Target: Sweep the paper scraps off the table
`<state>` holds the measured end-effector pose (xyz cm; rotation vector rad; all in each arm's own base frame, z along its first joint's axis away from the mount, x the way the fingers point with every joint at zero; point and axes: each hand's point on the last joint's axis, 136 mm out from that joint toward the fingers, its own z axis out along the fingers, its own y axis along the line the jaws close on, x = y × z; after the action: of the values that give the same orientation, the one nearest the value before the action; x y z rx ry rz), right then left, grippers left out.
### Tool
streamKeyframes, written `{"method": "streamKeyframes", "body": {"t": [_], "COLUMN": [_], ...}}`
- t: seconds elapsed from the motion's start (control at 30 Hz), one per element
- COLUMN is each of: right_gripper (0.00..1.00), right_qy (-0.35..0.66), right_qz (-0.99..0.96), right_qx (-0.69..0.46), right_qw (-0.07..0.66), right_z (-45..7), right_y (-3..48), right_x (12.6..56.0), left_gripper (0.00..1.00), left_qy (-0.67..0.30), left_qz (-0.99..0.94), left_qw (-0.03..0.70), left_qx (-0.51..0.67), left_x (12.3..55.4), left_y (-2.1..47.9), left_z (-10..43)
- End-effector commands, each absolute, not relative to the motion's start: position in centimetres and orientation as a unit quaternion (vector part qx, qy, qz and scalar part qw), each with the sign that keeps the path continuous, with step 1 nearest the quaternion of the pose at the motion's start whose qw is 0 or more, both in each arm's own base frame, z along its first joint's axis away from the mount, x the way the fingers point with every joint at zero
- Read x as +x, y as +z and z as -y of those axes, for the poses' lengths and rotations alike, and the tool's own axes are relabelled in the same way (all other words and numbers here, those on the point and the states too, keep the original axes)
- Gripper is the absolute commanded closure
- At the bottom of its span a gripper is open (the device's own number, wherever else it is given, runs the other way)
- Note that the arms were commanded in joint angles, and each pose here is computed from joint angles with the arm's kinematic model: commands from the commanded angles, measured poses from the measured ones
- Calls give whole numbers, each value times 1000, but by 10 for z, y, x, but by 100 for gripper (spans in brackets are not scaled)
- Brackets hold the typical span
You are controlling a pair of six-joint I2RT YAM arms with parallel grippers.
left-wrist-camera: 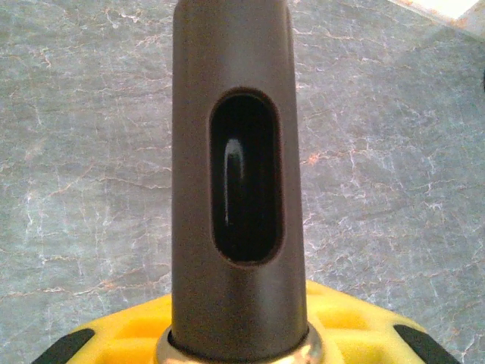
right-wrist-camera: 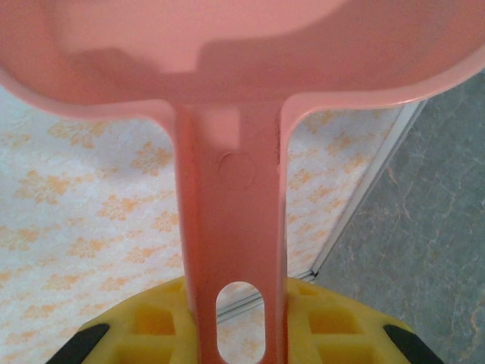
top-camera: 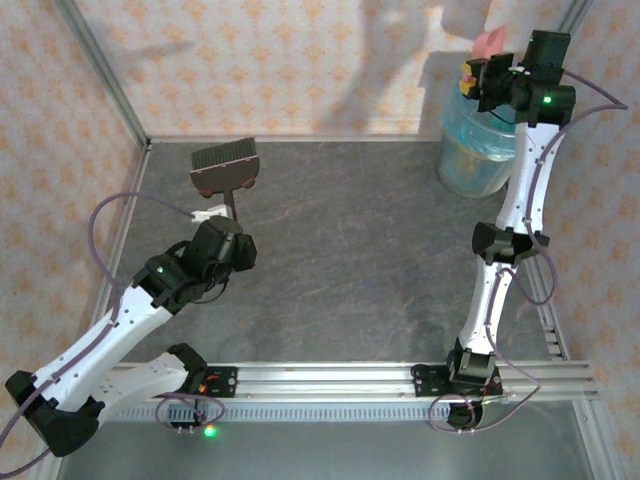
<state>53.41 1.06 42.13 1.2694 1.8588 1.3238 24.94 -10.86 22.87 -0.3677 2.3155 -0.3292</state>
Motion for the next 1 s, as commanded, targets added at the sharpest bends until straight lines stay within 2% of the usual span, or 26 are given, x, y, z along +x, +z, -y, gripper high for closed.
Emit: {"method": "streamKeyframes", "body": {"t": [0.0, 0.47, 0.8, 0.97], "right_gripper": [100, 100, 100, 100], "right_qy": [509, 486, 384, 343], "right_qz": [-674, -684, -730, -762], "right_qx": [464, 453, 399, 360], "right_qw": [266, 303, 401, 416], "right_z": [-11, -3, 9, 4], "right_y": [440, 454, 487, 493], "right_x": [523, 507, 436, 399], "left_gripper": [100, 100, 100, 100], "left_qy": [-131, -135, -144, -148], "left_qz": [-896, -897, -893, -890], "left_qw": [401, 399, 403, 408], "left_qx": [-137, -135, -139, -143], "left_x": [259, 260, 258, 256], "left_y": [237, 237, 243, 245], "left_z": [110, 113, 113, 111]}}
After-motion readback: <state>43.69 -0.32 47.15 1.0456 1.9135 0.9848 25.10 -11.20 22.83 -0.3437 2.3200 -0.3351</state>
